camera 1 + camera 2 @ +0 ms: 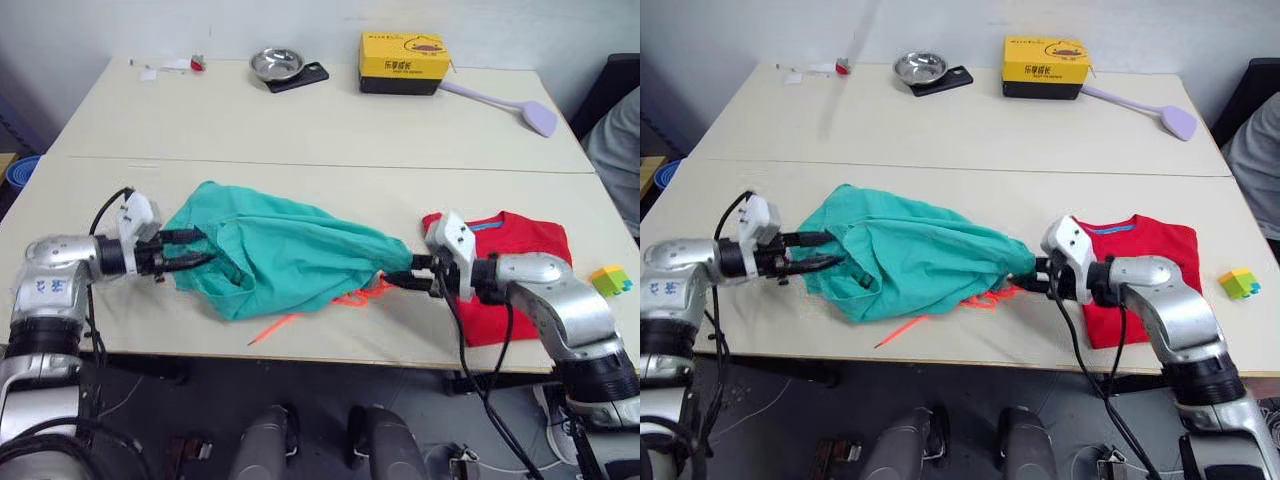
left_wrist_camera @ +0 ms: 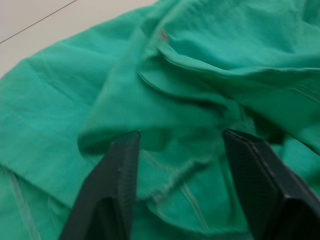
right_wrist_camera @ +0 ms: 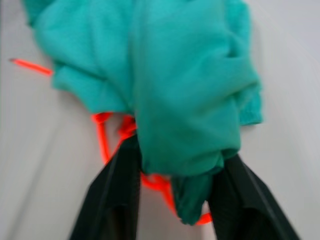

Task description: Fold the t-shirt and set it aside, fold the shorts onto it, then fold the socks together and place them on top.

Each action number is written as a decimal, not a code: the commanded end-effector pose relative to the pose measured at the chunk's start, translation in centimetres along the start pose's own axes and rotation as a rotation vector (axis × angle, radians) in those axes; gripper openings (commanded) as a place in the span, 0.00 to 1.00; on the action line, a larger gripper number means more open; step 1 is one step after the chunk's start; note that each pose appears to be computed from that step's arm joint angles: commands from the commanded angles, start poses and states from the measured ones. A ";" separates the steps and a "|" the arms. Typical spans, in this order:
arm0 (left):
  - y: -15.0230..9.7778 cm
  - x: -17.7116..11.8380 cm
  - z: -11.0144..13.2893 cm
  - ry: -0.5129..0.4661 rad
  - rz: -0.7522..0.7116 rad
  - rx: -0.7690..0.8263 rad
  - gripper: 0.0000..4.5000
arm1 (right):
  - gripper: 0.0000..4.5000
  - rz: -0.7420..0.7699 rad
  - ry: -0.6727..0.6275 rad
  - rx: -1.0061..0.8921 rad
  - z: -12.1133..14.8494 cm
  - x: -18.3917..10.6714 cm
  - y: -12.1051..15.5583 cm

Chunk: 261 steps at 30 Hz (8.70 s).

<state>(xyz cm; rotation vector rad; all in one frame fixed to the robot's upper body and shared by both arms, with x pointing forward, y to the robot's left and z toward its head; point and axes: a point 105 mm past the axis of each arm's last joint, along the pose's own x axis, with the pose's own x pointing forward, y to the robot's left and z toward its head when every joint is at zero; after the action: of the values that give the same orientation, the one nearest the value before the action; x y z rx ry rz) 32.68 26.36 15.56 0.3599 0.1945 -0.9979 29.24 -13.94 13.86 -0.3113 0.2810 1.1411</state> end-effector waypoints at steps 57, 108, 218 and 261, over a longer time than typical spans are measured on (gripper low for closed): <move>-2.7 2.4 6.0 -0.069 -0.323 0.117 0.01 | 0.00 0.060 -0.105 -0.440 4.1 -2.4 1.2; -4.9 0.2 6.3 -0.189 -0.110 0.305 0.01 | 0.00 -0.264 -0.067 -0.471 0.0 -1.8 -4.5; 9.7 4.9 7.4 -0.281 0.470 -0.111 0.10 | 0.09 -0.523 -0.219 -0.106 6.4 3.6 -11.1; 0.3 4.4 -2.1 0.108 0.049 0.364 0.35 | 0.01 -0.280 -0.051 -0.493 2.0 3.1 -2.8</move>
<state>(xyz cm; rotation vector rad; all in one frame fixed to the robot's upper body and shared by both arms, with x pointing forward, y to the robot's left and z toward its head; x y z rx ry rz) 36.37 23.19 12.96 0.7738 0.0483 -0.9210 33.53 -10.75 13.42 -0.7256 -0.0477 0.9243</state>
